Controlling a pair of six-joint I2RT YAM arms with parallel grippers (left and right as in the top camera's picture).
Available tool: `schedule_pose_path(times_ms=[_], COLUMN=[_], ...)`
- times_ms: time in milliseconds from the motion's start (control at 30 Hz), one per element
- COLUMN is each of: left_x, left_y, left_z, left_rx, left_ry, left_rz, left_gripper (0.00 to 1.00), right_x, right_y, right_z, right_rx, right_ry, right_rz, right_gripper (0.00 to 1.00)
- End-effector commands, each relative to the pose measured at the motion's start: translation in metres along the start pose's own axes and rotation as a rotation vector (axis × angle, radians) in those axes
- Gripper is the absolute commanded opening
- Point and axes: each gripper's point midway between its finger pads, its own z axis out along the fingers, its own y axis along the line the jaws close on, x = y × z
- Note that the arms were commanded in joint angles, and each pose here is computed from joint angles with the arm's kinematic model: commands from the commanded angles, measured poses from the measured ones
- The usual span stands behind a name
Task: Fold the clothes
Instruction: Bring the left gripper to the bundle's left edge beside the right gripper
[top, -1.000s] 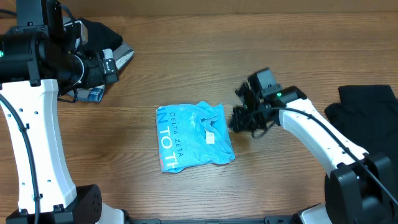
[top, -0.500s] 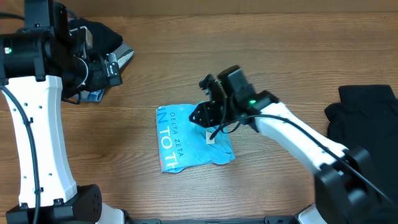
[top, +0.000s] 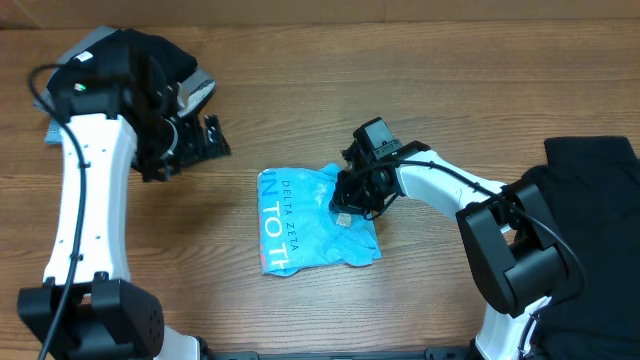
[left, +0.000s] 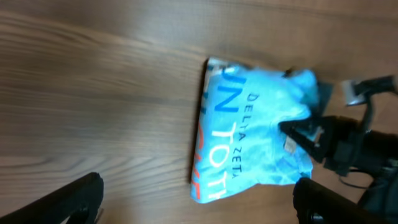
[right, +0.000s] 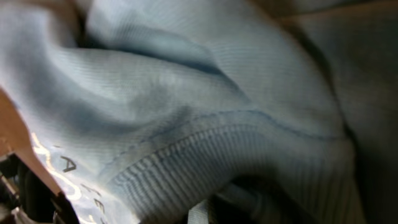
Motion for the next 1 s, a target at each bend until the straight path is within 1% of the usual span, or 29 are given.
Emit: schedule_pose_path(times_ms=[0,200,300,400,433,533,600,667,767,800,867,967], left_x=[0.023,0.055,0.067,0.071,0.069,0.054,0.039,0.028,0.009,0.004,-0.006,-0.013], left_y=[-0.011,-0.014,-0.018,-0.02,-0.02,-0.026,-0.031,-0.035,-0.043,-0.045,-0.049,-0.052], left_z=[0.034,0.084,0.098,0.108,0.109,0.111,0.113,0.113,0.112,0.112,0.11,0.109], left_rx=[0.074,0.103,0.099,0.076,0.07,0.084,0.101,0.112,0.132,0.136,0.144,0.151], left_ry=[0.097,0.19,0.216,0.212,0.202,0.14,0.074,0.028,-0.055,-0.079,-0.122,-0.155], left_rz=[0.03,0.063,0.092,0.13,0.139,0.168,0.209,0.23,0.301,0.32,0.358,0.374], left_gripper=[1.0,0.99,0.89,0.79,0.77,0.77,0.76,0.75,0.77,0.77,0.79,0.82], right_x=[-0.008,-0.007,-0.007,-0.009,-0.009,-0.004,0.007,0.016,0.032,0.037,0.049,0.07], right_y=[-0.02,-0.017,-0.006,0.01,0.015,0.03,0.035,0.034,0.027,0.023,0.015,0.002], right_z=[-0.005,-0.006,-0.013,-0.032,-0.04,-0.065,-0.08,-0.085,-0.082,-0.08,-0.072,-0.059], right_rx=[0.098,0.074,0.022,-0.026,-0.033,-0.054,-0.057,-0.049,-0.016,-0.003,0.028,0.069], right_ry=[-0.047,-0.033,-0.032,-0.065,-0.08,-0.117,-0.118,-0.098,-0.04,-0.016,0.033,0.093], right_rz=[0.089,0.095,0.035,-0.046,-0.066,-0.093,-0.052,-0.005,0.073,0.098,0.162,0.231], right_gripper=[0.13,0.12,0.12,0.12,0.12,0.13,0.12,0.11,0.13,0.16,0.16,0.16])
